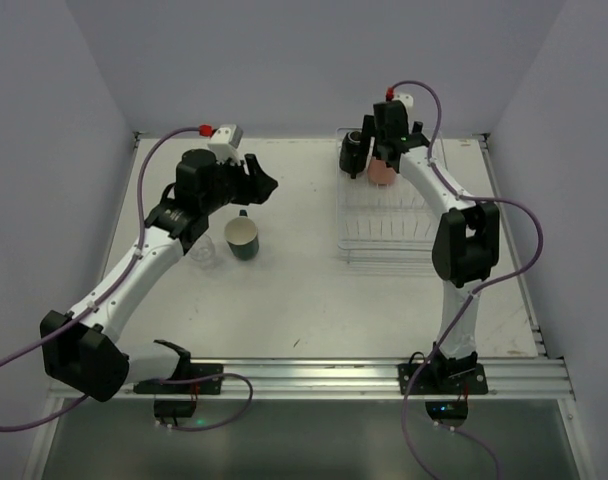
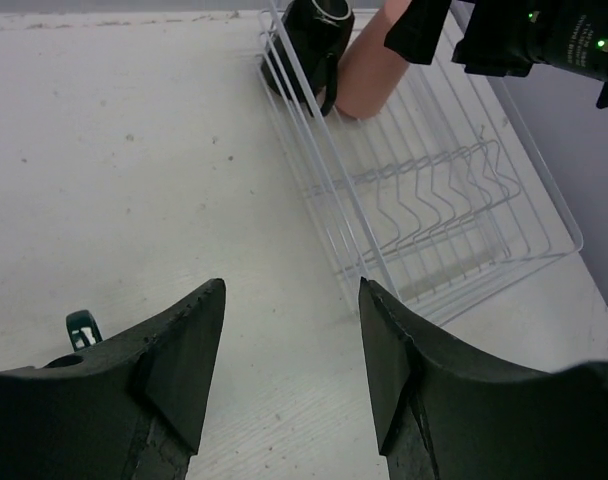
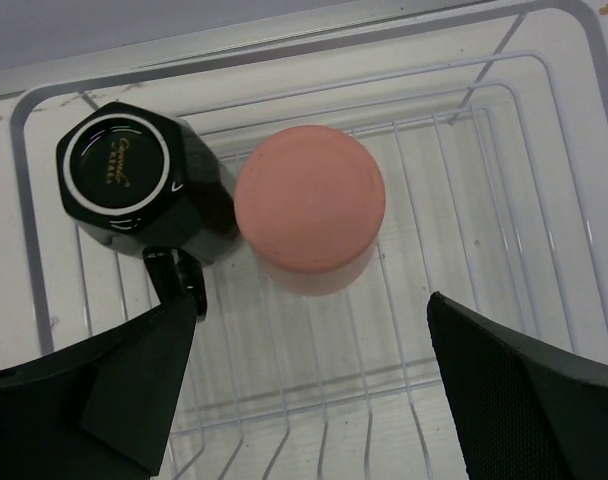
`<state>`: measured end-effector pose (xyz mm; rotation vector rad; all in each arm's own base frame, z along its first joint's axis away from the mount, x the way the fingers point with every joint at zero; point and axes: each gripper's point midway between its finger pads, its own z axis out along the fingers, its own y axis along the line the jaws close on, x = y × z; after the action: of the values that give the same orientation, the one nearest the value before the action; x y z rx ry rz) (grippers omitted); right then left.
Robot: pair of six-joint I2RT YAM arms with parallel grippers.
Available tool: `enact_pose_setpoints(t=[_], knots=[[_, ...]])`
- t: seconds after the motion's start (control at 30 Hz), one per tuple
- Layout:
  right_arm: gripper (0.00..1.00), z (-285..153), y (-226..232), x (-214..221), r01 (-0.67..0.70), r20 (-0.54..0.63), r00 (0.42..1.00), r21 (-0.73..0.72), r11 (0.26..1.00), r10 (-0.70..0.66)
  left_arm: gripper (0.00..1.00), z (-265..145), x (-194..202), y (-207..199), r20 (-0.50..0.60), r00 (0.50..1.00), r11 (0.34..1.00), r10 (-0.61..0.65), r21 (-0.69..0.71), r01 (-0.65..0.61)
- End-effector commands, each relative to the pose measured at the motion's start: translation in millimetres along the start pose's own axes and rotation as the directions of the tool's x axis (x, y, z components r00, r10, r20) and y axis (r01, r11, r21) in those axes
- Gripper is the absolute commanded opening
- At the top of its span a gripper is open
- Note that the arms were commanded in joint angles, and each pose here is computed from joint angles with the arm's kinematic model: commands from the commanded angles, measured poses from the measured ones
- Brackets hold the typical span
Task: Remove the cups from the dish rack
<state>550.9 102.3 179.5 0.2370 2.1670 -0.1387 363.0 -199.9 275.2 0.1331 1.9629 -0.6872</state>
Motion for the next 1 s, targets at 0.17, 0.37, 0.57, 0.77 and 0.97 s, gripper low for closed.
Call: enact_pose_setpoints(t=[0.17, 0.37, 0.57, 0.77, 0.97], knots=[[0.99, 22, -20, -30, 0.022, 0.048, 0.999, 0.048, 0.999, -0.024, 0.61, -13, -29, -30, 0.121, 0.993, 0.992, 0.005, 0.123, -0.020], [0.99, 39, -6, -28, 0.067, 0.014, 0.998, -0.011, 0.998, -0.067, 0.61, -20, -34, -34, 0.139, 0.990, 0.991, 0.006, 0.133, -0.025], [0.99, 49, 3, -16, 0.062, -0.020, 0.998, -0.056, 0.996, -0.063, 0.62, -19, -33, -34, 0.137, 0.991, 0.990, 0.005, 0.136, -0.024], [0.87, 58, -5, -3, 0.044, -0.049, 0.998, -0.023, 0.999, -0.045, 0.62, -15, -28, -33, 0.120, 0.993, 0.990, 0.005, 0.142, -0.023], [0.00, 41, -9, -28, 0.024, 0.006, 1.000, -0.014, 1.000, -0.024, 0.63, -17, -30, -36, 0.121, 0.993, 0.988, 0.002, 0.153, -0.021]])
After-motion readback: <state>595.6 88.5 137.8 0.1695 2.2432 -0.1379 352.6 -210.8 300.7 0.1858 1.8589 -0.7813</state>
